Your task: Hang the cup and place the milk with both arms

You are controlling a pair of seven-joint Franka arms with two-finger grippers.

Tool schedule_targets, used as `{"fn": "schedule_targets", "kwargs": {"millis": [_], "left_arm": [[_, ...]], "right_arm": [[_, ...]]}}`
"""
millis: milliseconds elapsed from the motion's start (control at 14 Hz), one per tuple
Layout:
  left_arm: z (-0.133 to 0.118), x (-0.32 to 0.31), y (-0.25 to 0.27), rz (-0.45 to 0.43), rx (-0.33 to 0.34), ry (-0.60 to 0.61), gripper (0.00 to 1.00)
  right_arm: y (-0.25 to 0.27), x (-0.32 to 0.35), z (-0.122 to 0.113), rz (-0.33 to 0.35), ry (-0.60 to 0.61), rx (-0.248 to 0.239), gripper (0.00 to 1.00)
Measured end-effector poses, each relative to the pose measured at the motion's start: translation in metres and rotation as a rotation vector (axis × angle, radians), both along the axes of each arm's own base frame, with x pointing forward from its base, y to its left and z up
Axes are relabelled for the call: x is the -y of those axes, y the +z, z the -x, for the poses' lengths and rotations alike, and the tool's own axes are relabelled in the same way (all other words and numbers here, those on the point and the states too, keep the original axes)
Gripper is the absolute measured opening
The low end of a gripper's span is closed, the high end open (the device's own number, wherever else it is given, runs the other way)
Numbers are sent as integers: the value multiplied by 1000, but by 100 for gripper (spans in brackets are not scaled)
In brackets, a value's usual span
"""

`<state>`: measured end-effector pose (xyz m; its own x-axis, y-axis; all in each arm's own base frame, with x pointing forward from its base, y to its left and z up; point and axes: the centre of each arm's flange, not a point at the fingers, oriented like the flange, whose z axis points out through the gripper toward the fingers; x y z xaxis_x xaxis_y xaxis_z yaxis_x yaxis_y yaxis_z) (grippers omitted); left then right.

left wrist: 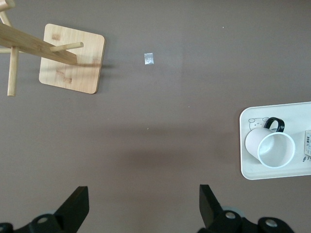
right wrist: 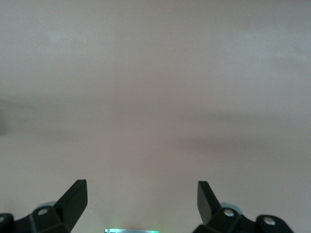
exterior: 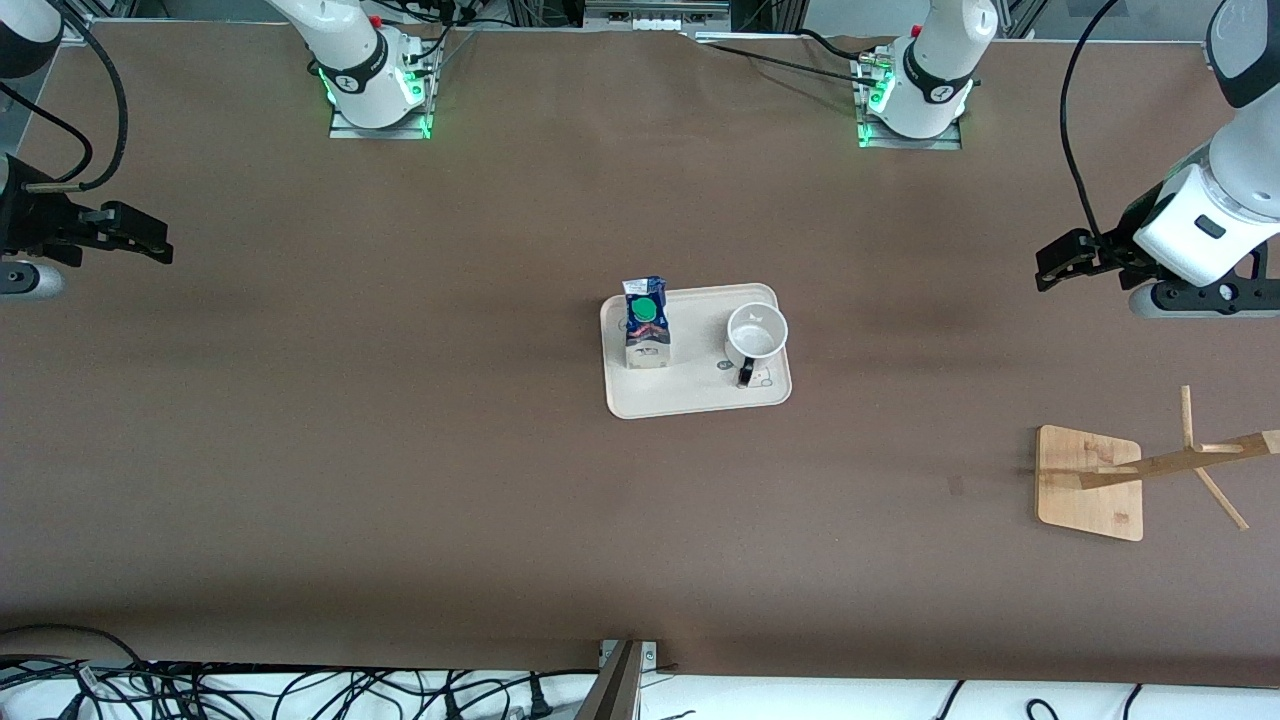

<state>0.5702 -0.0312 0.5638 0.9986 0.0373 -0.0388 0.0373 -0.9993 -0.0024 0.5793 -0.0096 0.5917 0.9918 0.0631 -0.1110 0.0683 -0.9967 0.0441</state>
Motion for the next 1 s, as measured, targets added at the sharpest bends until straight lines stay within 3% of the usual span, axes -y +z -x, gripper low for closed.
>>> {"fn": "schedule_targets", "kwargs": {"millis": [500,786,1000], "left_arm": [[0,-1,0,0,0,1,100],[0,-1,0,0,0,2,100],[0,-1,0,0,0,2,100]], "right_arm": [[-1,-8,0,-7,14,-3,100],[-7,-92,6,-7,128,-26,100],[-26,-159,7,10,110,-25,100]]}}
